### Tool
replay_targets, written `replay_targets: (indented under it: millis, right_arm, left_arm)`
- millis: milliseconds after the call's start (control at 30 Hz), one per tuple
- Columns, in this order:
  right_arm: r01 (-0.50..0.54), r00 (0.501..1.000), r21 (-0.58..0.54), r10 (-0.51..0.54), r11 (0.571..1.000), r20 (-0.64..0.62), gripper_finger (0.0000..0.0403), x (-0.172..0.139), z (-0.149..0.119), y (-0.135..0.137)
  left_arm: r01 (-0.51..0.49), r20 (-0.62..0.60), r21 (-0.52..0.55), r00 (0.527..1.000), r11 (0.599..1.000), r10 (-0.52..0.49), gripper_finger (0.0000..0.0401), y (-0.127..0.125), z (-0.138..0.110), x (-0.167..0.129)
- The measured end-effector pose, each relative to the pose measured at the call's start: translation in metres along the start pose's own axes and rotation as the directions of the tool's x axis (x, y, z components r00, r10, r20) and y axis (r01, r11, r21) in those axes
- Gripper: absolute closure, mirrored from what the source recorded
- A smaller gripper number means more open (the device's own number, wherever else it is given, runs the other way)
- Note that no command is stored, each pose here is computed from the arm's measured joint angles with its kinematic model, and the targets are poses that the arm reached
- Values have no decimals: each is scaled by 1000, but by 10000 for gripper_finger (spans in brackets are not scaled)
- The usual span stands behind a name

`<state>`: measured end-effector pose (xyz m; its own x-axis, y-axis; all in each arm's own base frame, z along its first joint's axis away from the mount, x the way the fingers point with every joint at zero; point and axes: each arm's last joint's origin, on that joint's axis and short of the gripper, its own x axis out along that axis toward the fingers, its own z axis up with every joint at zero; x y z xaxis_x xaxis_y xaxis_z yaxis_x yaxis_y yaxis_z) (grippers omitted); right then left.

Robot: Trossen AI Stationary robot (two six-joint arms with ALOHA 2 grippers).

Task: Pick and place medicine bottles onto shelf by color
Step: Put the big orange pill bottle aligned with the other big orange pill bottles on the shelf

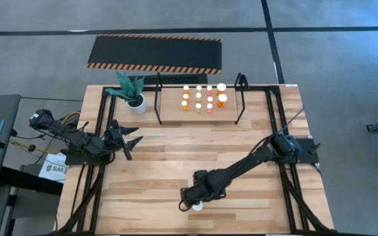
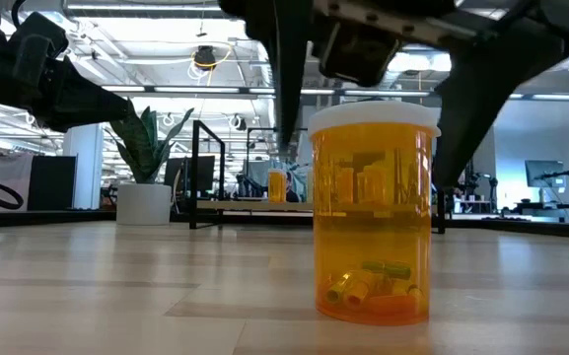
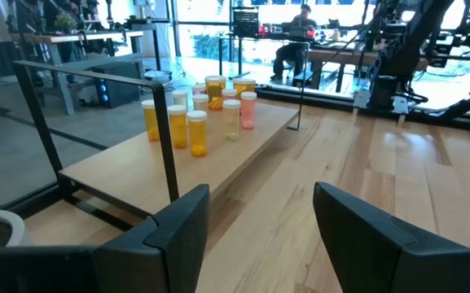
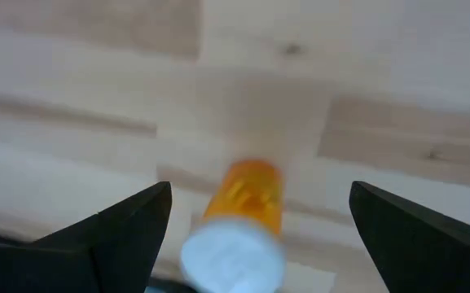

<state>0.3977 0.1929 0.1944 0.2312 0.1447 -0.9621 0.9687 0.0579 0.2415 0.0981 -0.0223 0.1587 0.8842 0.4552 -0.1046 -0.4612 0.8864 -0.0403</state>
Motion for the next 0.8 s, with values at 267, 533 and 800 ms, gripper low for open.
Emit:
replay_targets:
  millis: [267,533,800]
  right_arm:
    - [10,999,-181,-18,983,-44,3,10,-9,13]
    - [36,995,-276,-59,961,-76,3,14,-13,10]
    - [34,995,-321,-62,946,-79,5,14,-24,6]
  left_arm:
    - [0,0,0,1000,1000,0,193,0,0,0]
    - [0,0,0,1000,1000,0,193,0,0,0]
    - [0,0,0,1000,1000,0,193,0,0,0]
